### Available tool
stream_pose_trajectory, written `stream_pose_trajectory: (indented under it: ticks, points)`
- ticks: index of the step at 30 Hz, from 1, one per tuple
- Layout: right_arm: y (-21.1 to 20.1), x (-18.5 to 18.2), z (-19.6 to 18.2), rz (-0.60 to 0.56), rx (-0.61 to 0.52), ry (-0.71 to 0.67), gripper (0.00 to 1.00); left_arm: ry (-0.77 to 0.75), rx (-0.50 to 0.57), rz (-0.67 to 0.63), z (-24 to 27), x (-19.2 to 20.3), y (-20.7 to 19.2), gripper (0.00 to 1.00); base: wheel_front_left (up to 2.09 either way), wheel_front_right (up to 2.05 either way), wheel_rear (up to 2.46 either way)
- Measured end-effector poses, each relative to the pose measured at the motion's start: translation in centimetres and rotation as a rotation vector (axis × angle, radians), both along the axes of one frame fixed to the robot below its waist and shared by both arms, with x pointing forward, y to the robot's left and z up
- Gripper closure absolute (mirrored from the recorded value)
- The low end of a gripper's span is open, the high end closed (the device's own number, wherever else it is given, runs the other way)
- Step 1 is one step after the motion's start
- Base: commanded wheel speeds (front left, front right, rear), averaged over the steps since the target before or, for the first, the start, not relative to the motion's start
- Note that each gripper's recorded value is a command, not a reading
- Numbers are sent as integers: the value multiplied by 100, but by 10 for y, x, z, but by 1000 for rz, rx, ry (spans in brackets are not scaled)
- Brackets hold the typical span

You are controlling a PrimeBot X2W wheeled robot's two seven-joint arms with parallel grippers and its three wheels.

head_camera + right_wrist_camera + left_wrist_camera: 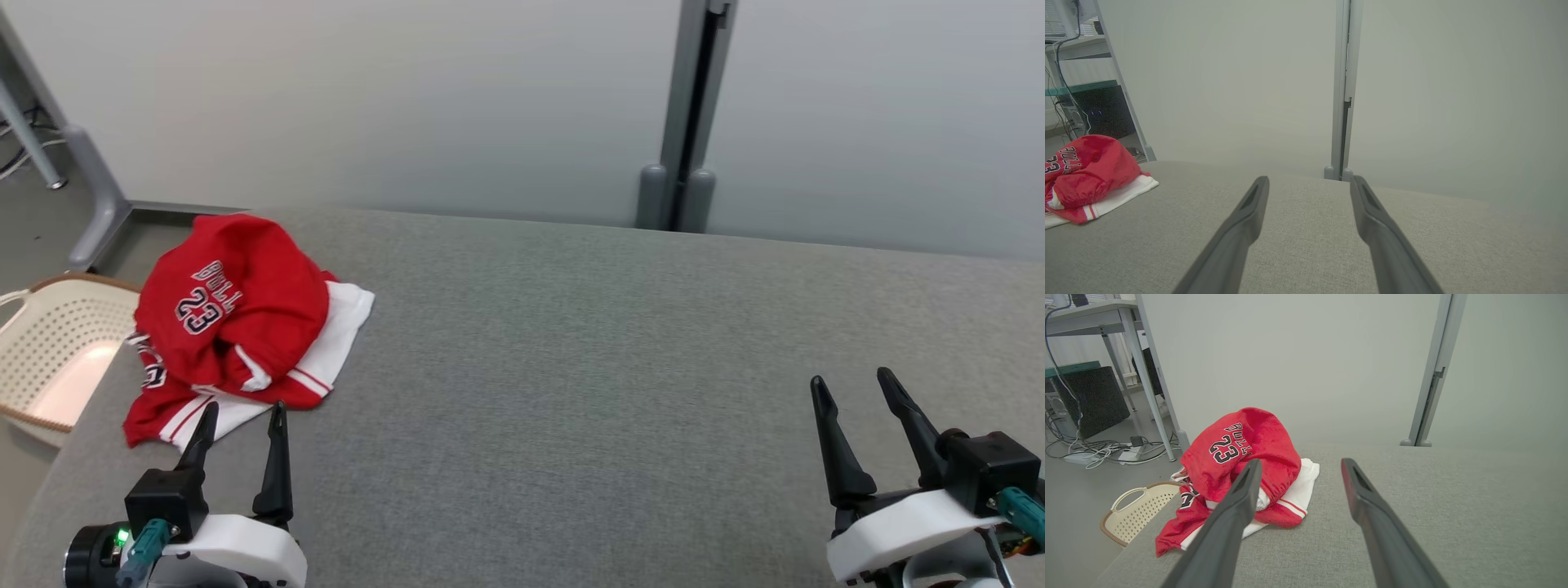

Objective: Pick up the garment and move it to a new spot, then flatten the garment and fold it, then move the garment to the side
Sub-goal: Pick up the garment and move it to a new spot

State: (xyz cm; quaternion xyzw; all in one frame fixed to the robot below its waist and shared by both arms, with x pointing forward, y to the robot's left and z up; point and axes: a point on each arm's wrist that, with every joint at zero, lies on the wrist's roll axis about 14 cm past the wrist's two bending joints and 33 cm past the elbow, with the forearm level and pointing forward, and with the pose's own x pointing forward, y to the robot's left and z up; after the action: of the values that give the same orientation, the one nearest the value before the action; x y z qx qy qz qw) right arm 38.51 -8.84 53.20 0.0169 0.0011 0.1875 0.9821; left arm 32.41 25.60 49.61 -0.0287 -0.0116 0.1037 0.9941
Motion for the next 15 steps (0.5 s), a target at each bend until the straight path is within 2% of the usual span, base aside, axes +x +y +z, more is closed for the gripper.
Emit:
stream_pose_trajectory:
  ticks: [9, 15]
  points:
    - [68, 9, 7, 191, 3, -17, 0, -10, 3, 185, 2, -42, 53, 0, 0, 0, 0]
    - [93, 11, 7, 258, 6, -15, 0, -12, -5, 249, 2, -60, 69, 0, 0, 0, 0]
